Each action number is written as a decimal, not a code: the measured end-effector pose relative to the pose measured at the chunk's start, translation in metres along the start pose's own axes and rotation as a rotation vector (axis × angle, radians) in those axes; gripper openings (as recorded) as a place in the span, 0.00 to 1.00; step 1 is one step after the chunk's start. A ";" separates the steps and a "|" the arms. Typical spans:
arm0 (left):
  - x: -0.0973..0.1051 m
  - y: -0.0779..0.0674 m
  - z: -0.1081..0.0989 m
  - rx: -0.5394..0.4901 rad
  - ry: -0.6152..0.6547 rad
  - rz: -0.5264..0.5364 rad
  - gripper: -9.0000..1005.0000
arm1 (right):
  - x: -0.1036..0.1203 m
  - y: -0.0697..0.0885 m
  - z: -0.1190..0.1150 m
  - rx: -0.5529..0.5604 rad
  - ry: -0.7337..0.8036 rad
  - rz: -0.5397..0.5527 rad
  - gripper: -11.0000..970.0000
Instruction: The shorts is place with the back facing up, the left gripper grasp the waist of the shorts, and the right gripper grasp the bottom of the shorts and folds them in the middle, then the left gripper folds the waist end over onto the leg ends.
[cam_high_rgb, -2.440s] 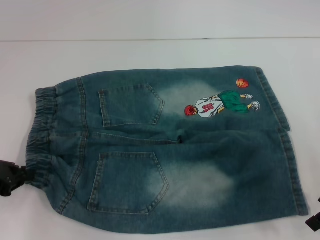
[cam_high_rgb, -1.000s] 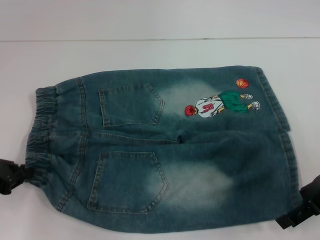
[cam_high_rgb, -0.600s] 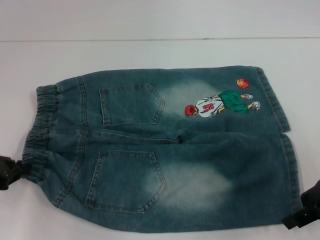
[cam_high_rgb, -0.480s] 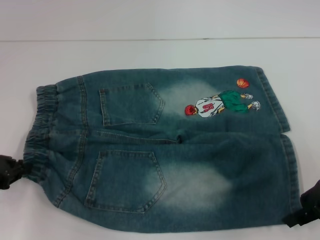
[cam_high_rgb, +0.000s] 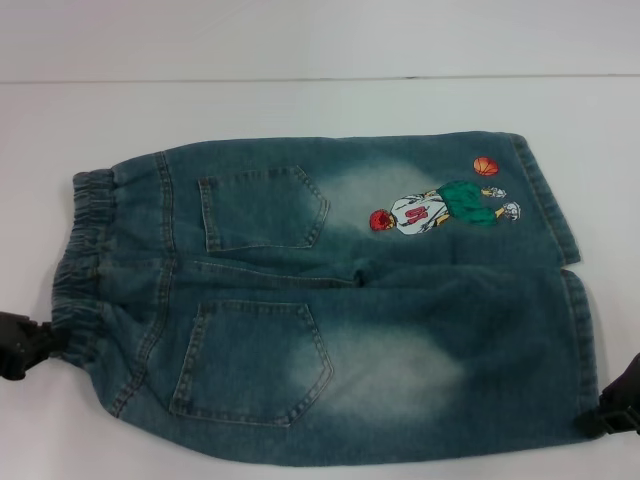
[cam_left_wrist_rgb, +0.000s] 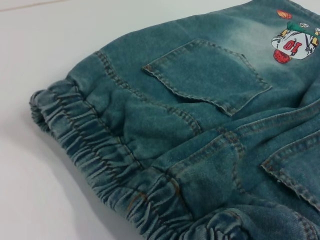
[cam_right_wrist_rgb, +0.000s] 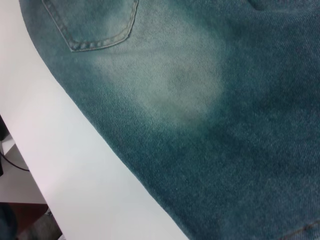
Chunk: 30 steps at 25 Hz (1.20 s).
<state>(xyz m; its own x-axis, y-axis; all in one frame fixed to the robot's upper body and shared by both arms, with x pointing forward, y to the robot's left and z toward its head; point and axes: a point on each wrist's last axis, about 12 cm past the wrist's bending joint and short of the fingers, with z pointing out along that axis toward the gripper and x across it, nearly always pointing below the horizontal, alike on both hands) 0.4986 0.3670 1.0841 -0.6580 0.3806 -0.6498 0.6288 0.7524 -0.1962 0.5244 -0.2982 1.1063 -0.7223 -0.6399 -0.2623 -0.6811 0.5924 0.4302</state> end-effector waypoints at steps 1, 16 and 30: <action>0.000 0.000 0.001 0.001 0.000 -0.004 0.06 | -0.001 0.000 0.000 0.000 0.000 -0.008 0.18; -0.008 0.010 -0.020 -0.007 -0.144 -0.127 0.06 | -0.003 -0.006 -0.037 0.109 -0.278 -0.064 0.03; -0.052 0.030 -0.010 -0.141 -0.222 -0.198 0.06 | -0.041 -0.037 -0.061 0.326 -0.667 0.116 0.03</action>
<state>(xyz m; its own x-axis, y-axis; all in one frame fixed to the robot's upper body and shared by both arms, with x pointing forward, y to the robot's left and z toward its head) 0.5477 0.3755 1.1190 -0.6462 0.1045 -0.7560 0.4237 0.8730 -0.2415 0.5864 -0.3242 1.1540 -0.6403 -0.1938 -0.7433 -0.5224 0.8193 0.2363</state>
